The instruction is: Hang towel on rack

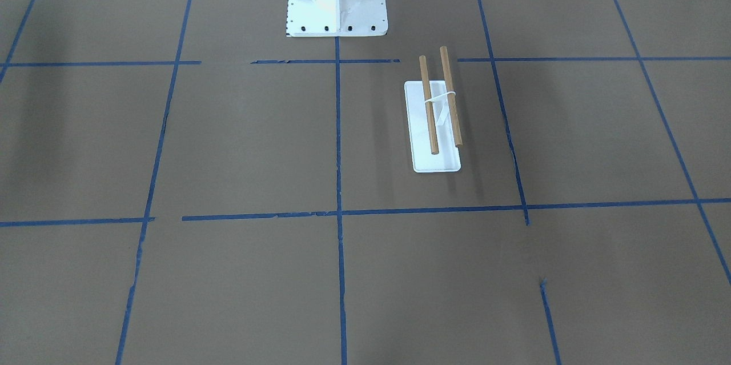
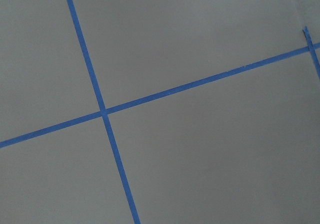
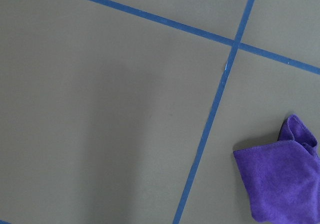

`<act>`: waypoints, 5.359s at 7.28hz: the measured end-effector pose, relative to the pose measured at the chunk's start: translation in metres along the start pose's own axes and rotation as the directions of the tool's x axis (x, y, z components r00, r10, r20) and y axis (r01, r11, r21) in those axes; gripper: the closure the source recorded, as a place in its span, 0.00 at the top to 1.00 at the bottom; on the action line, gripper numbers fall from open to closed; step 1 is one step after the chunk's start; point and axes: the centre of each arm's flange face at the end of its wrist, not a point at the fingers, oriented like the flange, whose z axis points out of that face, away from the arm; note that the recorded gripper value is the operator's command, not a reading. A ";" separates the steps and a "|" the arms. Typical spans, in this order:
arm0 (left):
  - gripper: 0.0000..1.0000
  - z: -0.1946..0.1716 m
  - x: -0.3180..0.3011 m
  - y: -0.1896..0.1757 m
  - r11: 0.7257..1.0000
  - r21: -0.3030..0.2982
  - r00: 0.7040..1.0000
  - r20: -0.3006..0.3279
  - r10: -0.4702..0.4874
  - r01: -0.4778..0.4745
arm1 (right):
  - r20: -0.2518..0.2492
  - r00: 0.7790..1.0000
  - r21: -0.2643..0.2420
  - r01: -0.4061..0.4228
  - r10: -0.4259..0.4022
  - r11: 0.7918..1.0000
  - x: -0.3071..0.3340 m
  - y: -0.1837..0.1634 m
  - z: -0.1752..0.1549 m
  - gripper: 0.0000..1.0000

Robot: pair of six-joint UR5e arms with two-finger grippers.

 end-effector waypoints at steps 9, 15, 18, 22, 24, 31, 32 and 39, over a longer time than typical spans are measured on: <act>1.00 0.021 0.022 -0.016 0.992 0.034 0.992 -0.024 0.121 -0.121 | -0.058 0.998 -0.065 0.036 -0.039 0.997 0.043 0.035 0.077 1.00; 1.00 0.023 0.027 -0.014 0.990 0.045 0.989 -0.055 0.135 -0.132 | -0.115 0.992 -0.098 0.038 -0.049 0.994 0.089 0.030 0.178 0.84; 1.00 0.022 0.029 -0.014 0.990 0.049 0.988 -0.064 0.138 -0.135 | -0.119 0.992 -0.097 0.038 -0.050 0.995 0.113 0.034 0.204 0.00; 1.00 0.021 0.032 -0.015 0.990 0.053 0.987 -0.083 0.138 -0.134 | -0.118 0.990 -0.058 0.073 -0.080 0.996 0.101 0.025 0.190 0.00; 1.00 0.020 0.033 -0.015 0.989 0.055 0.986 -0.084 0.141 -0.136 | -0.127 0.987 0.020 0.098 -0.095 0.995 0.080 0.017 0.149 0.00; 1.00 0.015 0.148 -0.106 0.930 0.076 0.924 -0.173 -0.343 0.359 | 0.170 0.966 0.155 -0.221 0.194 0.963 -0.218 -0.114 -0.047 0.00; 1.00 0.017 0.195 -0.133 0.905 0.056 0.893 -0.201 -0.404 0.422 | 0.216 0.954 0.132 -0.239 0.208 0.962 -0.277 -0.137 -0.045 0.00; 1.00 0.074 0.524 -0.178 0.688 -0.187 0.643 -0.249 -0.724 0.702 | 0.332 0.933 0.185 -0.211 0.141 0.960 -0.566 -0.177 -0.033 0.00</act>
